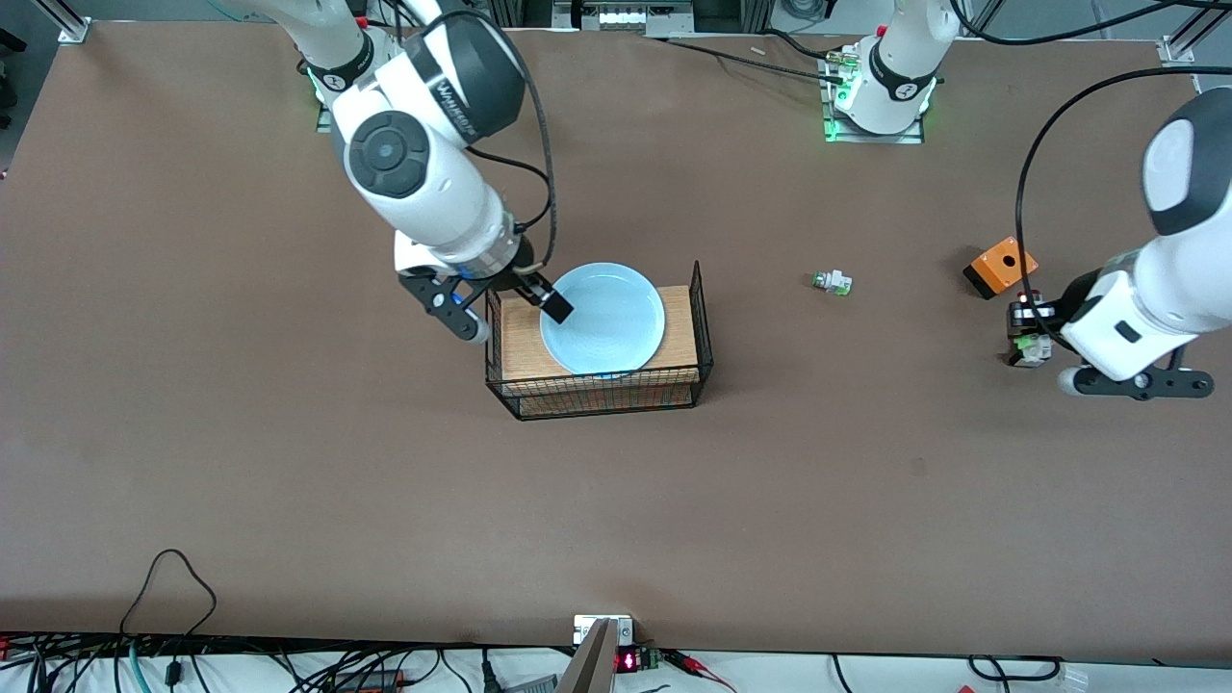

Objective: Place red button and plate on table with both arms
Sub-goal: 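Lower the button near the orange box while the right gripper grips the plate, then open the left gripper to release the button and draw back, then lift the blue plate by its rim out of the basket with the right gripper, then carry the plate beside the basket and lower it with the right gripper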

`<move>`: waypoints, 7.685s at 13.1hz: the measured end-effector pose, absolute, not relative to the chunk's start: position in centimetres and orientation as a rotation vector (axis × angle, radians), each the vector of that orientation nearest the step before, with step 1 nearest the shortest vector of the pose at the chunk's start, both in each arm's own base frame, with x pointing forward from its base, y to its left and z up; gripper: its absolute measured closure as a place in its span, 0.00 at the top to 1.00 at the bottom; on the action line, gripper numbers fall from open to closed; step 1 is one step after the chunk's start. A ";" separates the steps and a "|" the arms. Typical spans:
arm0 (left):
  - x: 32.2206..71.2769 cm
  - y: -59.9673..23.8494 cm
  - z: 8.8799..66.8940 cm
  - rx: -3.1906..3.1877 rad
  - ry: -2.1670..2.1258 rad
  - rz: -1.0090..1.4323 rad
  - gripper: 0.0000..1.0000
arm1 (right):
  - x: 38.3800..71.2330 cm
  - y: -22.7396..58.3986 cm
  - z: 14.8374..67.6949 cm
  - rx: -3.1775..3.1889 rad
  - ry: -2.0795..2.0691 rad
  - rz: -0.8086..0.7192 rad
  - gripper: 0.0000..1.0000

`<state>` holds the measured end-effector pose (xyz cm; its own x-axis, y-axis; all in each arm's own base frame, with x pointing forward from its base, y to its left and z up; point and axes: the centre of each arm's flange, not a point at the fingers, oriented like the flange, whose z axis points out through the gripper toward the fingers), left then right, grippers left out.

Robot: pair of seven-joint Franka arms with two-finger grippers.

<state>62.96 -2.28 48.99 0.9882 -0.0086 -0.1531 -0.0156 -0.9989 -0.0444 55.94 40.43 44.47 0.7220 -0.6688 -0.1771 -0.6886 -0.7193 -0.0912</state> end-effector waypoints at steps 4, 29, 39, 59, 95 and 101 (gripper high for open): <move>59.6 -1.0 42.5 -3.075 -0.005 0.298 0.34 | 55.1 42.5 40.1 -2.878 1.079 0.177 1.00; 52.9 -0.2 17.9 -3.119 0.015 0.250 0.59 | 52.6 44.9 34.2 -3.094 0.993 0.185 0.84; 61.2 -0.6 37.0 -3.093 0.010 0.255 1.00 | 51.7 44.7 34.0 -3.104 1.006 0.335 0.10; 60.6 -0.1 59.8 -3.124 -0.102 0.029 1.00 | 49.1 40.5 46.8 -2.998 1.062 0.648 0.04; 57.3 -0.5 60.1 -3.119 -0.031 0.019 1.00 | 65.5 -14.1 24.7 -2.766 -0.162 0.467 0.04; 57.4 -0.3 59.9 -3.119 -0.036 0.025 1.00 | 66.4 -13.7 22.0 -2.782 -0.208 0.392 0.03</move>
